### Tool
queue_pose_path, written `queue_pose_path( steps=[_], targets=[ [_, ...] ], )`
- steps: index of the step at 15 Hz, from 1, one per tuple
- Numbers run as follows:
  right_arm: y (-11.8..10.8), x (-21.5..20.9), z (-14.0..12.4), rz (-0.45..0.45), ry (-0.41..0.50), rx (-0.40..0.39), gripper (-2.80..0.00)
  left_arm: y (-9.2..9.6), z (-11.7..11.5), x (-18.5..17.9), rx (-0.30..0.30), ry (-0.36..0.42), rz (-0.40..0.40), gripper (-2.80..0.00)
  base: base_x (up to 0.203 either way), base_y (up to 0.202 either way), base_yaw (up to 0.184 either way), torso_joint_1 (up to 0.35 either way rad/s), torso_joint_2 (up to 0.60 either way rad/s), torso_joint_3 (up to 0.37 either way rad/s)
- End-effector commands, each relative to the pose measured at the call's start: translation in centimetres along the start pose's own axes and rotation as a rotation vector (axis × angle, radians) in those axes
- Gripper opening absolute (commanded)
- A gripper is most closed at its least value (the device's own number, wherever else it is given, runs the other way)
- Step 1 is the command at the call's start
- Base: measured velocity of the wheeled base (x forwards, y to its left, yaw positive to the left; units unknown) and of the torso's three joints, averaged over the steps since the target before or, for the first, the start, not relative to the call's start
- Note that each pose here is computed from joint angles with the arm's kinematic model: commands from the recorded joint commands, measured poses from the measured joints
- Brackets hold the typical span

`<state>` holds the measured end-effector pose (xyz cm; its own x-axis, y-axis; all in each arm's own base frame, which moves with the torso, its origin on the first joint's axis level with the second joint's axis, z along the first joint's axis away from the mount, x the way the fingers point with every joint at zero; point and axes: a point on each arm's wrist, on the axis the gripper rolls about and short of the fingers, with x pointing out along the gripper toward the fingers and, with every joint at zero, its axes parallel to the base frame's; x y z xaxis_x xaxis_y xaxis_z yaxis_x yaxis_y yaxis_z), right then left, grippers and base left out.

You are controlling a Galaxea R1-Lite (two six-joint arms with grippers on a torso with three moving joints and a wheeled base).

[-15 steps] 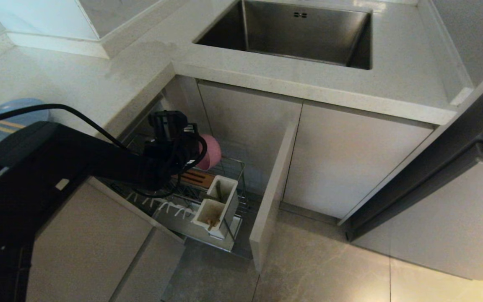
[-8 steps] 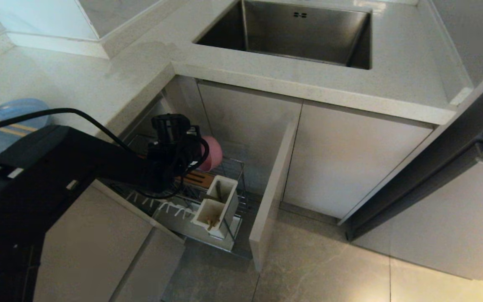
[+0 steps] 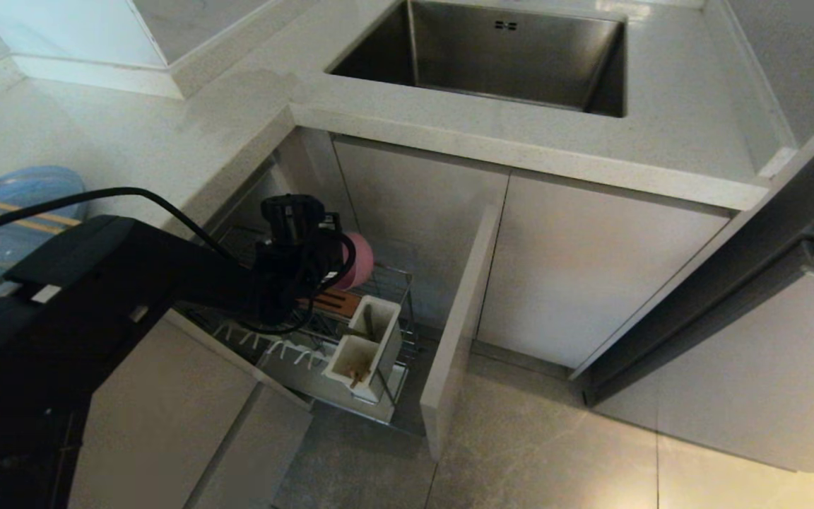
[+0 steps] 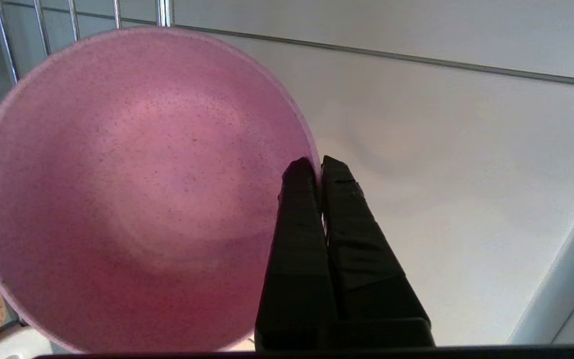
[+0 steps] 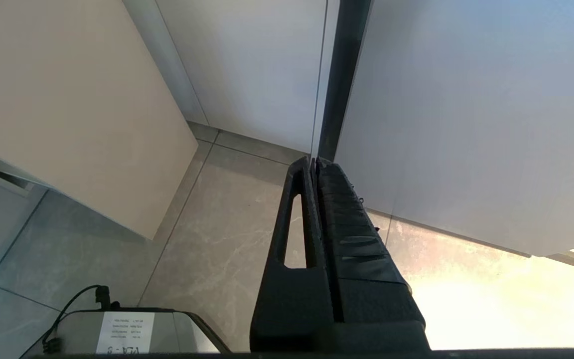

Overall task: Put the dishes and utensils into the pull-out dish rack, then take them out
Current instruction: Pick up the bowl and place it in the cupboard

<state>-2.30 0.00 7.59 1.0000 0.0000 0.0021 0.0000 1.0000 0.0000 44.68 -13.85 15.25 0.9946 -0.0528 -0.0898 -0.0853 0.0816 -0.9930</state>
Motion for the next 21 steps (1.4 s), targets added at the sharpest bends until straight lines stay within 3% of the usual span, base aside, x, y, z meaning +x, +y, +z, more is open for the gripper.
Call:
queue_pose_path(
  steps=[1, 7, 12, 21],
  targets=[
    [0.0, 0.0, 0.0, 0.0, 0.001, 0.0, -2.8, 0.2, 0.0, 0.1, -0.008, 0.0, 0.003, -2.8, 0.0, 0.0, 0.0, 0.0, 0.0, 0.0],
    [0.0, 0.0, 0.0, 0.0, 0.002, 0.0, -2.8, -0.9, 0.2, -0.1, -0.022, -0.001, -0.048, -2.8, 0.0, 0.0, 0.0, 0.0, 0.0, 0.0],
    [0.0, 0.0, 0.0, 0.0, 0.001, 0.0, -2.8, -1.7, 0.1, -0.3, -0.043, 0.01, -0.136, -2.8, 0.0, 0.0, 0.0, 0.0, 0.0, 0.0],
    [0.0, 0.0, 0.0, 0.0, 0.001, 0.0, -2.8, -0.3, 0.2, -0.3, -0.038, -0.002, -0.095, -2.8, 0.0, 0.0, 0.0, 0.0, 0.0, 0.0]
  ],
)
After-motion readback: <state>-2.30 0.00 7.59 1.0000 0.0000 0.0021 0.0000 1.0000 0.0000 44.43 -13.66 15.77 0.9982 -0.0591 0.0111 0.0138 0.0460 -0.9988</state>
